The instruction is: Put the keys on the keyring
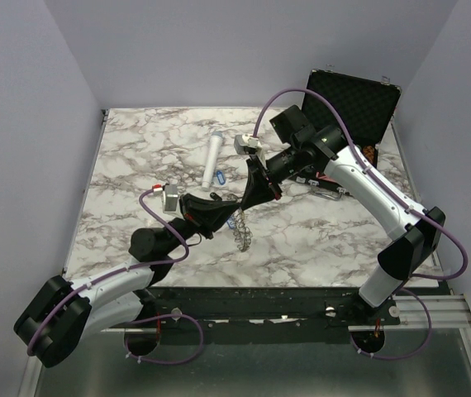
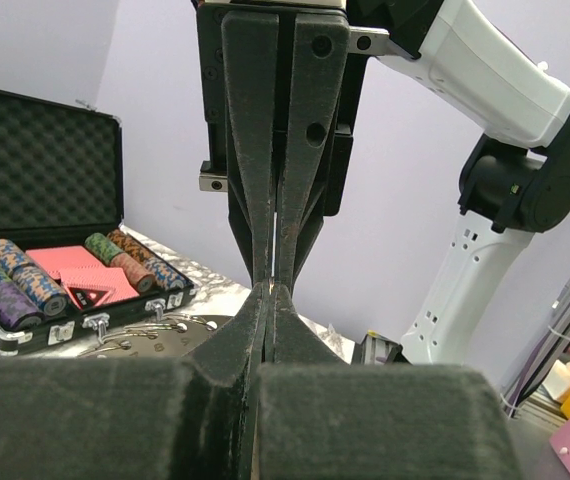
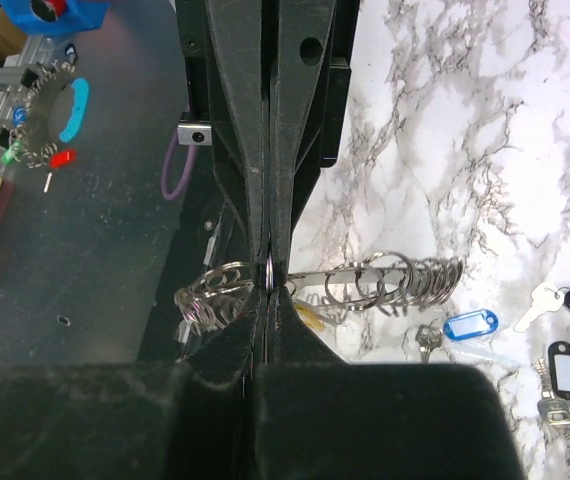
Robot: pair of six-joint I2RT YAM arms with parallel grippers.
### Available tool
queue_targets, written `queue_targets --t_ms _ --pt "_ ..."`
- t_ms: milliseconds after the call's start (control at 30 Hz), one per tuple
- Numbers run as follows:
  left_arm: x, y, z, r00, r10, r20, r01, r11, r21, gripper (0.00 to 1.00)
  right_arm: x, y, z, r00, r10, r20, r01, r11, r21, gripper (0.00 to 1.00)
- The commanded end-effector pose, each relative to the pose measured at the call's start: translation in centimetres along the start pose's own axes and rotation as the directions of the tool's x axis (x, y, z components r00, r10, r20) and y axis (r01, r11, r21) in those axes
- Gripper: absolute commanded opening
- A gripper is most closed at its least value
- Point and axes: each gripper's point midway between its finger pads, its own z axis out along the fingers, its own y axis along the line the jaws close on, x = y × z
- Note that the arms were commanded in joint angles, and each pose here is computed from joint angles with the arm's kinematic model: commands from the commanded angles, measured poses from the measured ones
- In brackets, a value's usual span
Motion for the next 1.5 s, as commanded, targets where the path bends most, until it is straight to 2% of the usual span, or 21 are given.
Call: queue_targets --t_ms 0,267,300,433,500,633,767,900,1100,1267,1467 --pt "-4.4 -3.1 -0.1 0.979 0.076 0.188 -0.100 0.988 0.118 0.00 -0.3 0.6 0.3 1.000 0.007 0.022 -0.007 0.999 -0.033 0.00" --pt "-3.8 -1.6 -0.7 0.982 0.060 0.179 -0.069 0.997 0.044 0.01 0.2 0.3 0.2 1.000 0.004 0.007 -0.004 1.000 -0.013 0.00" --pt "-3.6 -1.2 -0.8 0.983 0.054 0.174 -0.059 0.998 0.026 0.07 0.4 0.2 0.3 1.000 0.009 0.003 -0.009 1.000 -0.006 0.00" --pt "-3.8 -0.7 -1.1 0.984 0.059 0.165 -0.056 0.998 -0.023 0.42 1.0 -0.5 -0.1 0.999 0.042 0.005 -0.042 0.999 0.028 0.00" --pt "-3.8 -0.2 -1.4 0.986 0.064 0.155 -0.054 0.996 -0.064 0.57 1.5 -0.9 -0.6 0.998 0.065 0.009 -0.065 0.997 0.051 0.00" --pt "-3.6 1.2 -2.1 0.992 0.094 0.084 -0.078 0.981 -0.176 0.72 2.6 -2.0 -2.4 0.995 0.095 0.026 -0.097 0.988 0.118 0.00" --pt "-2.8 3.5 -3.5 0.982 0.156 -0.107 -0.183 0.922 -0.341 0.84 4.2 -2.8 -5.6 0.995 0.097 0.022 -0.100 0.970 0.222 0.00" --pt "-2.4 5.8 -6.2 0.911 0.213 -0.353 -0.364 0.815 -0.450 0.90 6.3 -3.8 -9.8 0.993 0.116 -0.006 -0.105 0.920 0.379 0.00" --pt "-2.3 7.6 -8.6 0.766 0.226 -0.602 -0.555 0.706 -0.441 0.97 8.6 -4.1 -15.6 0.986 0.168 -0.005 -0.134 0.805 0.578 0.00" --pt "-2.0 8.8 -9.7 0.693 0.214 -0.688 -0.623 0.658 -0.423 0.98 10.9 -4.3 -19.3 0.968 0.249 -0.031 -0.155 0.690 0.707 0.00" --pt "-0.5 9.8 -11.2 0.677 0.208 -0.706 -0.639 0.641 -0.424 0.99 12.3 -4.5 -19.5 0.947 0.318 -0.033 -0.202 0.675 0.710 0.00"
